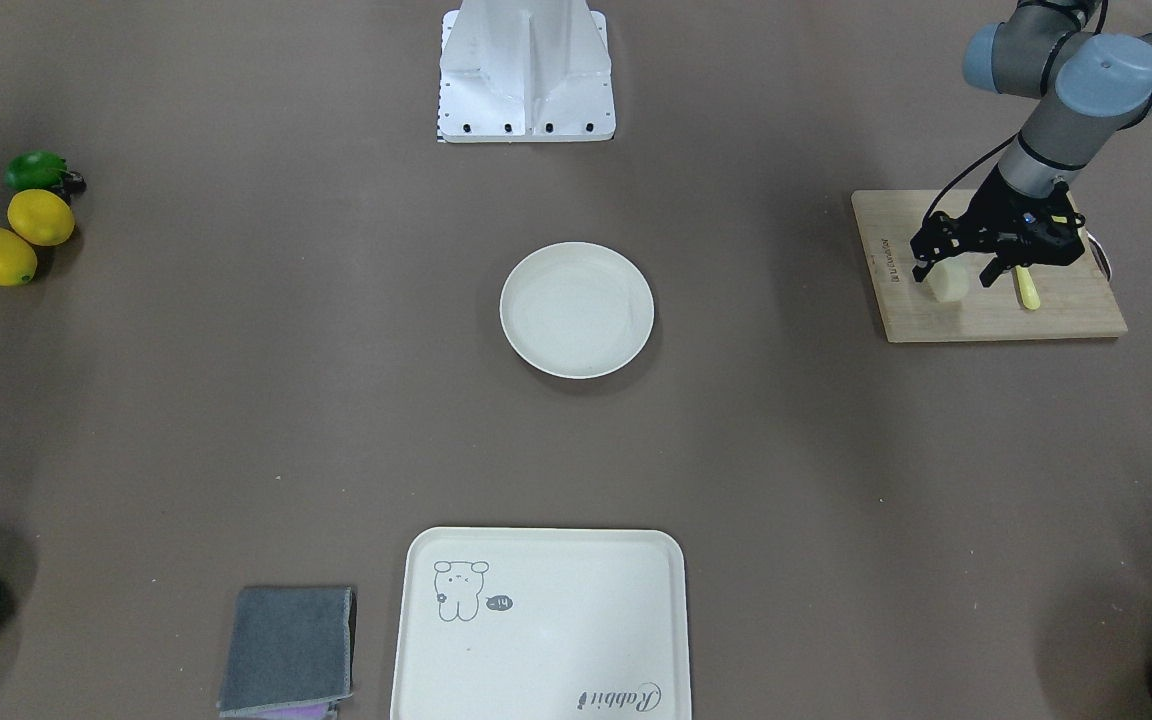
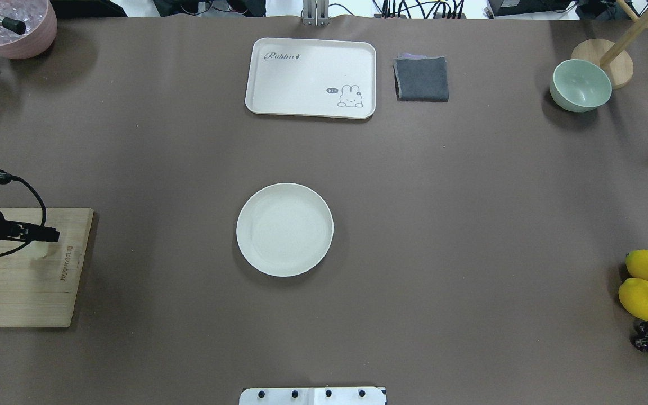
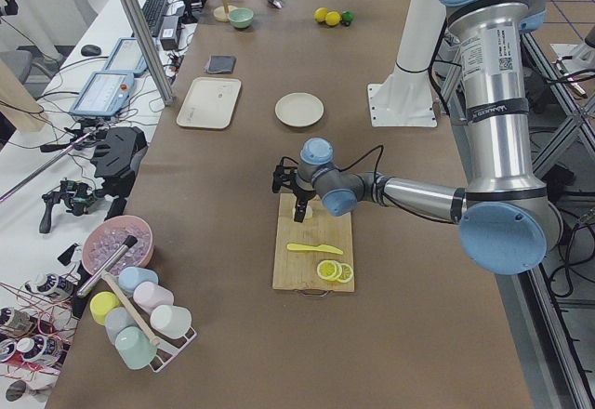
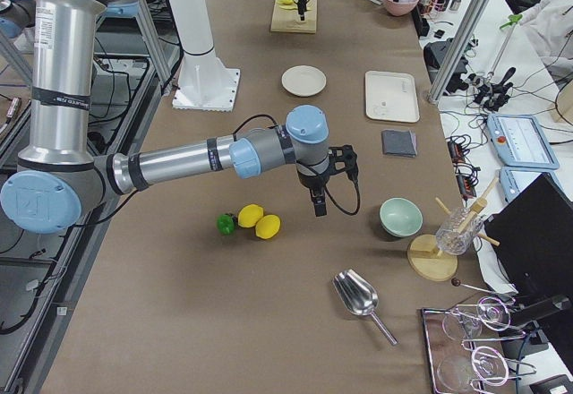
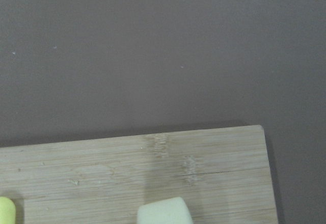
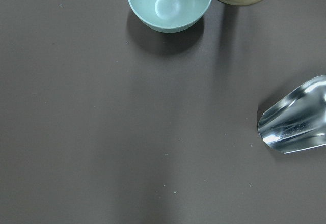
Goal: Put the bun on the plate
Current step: 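Lower the left gripper onto the pale bun on the cutting board, then carry the bun with the left gripper over the white plate and lower it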
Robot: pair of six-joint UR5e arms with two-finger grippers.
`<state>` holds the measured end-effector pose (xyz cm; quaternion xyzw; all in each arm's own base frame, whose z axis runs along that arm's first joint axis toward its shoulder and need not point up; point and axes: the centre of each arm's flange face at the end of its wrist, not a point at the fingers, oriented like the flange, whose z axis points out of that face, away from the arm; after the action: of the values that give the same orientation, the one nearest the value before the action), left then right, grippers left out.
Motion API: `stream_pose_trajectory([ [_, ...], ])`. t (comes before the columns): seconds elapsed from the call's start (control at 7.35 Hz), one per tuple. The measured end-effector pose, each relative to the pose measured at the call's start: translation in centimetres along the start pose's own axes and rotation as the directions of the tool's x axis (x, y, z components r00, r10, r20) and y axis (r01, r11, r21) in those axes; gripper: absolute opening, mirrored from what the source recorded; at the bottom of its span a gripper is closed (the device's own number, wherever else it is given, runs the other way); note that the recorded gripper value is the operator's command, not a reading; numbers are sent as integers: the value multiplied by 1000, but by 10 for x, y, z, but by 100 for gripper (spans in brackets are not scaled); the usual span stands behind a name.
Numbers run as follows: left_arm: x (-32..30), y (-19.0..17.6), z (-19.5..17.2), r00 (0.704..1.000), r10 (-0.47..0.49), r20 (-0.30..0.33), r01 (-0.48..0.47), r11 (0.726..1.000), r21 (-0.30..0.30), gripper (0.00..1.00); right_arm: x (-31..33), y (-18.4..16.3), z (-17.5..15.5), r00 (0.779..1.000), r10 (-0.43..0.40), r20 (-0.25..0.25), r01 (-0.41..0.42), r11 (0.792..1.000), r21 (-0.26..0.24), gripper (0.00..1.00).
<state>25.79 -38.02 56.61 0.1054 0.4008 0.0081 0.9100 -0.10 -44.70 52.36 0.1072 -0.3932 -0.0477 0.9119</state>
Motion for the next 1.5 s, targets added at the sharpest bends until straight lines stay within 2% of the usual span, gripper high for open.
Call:
stream_pose_trajectory([
  [0.14, 1, 3, 4, 1000, 8, 7, -8, 1000, -1, 58, 1, 1, 0, 1000, 1, 0, -1, 1000, 0, 100],
  [0.27, 2, 4, 5, 1000, 14, 10, -14, 1000, -1, 30, 1, 1, 0, 1000, 1, 0, -1, 1000, 0, 100],
  [0.41, 2, 5, 6, 1000, 18, 11, -18, 1000, -1, 17, 1, 0, -1, 1000, 3, 0, -3, 1000, 1, 100],
  [0.54, 1, 5, 5, 1000, 22, 11, -22, 1000, -1, 12, 2, 0, -1, 1000, 4, -1, -4, 1000, 3, 100],
  [0.82, 4, 5, -2, 1000, 29, 0, -29, 1000, 6, 12, 3, 1, -4, 1000, 9, -2, -9, 1000, 9, 100],
  [0.95, 12, 2, -12, 999, 35, -29, -35, 999, 7, 12, 5, 1, -6, 1000, 12, -3, -12, 1000, 11, 100],
  [1.22, 48, -13, -34, 990, 47, -130, -47, 999, 1, 12, 7, 1, -8, 1000, 17, -4, -16, 1000, 15, 100],
  [1.5, 114, -52, -39, 974, 1, -225, 3, 1000, 19, 12, 13, 7, -8, 1000, 27, -8, -27, 1000, 15, 100],
])
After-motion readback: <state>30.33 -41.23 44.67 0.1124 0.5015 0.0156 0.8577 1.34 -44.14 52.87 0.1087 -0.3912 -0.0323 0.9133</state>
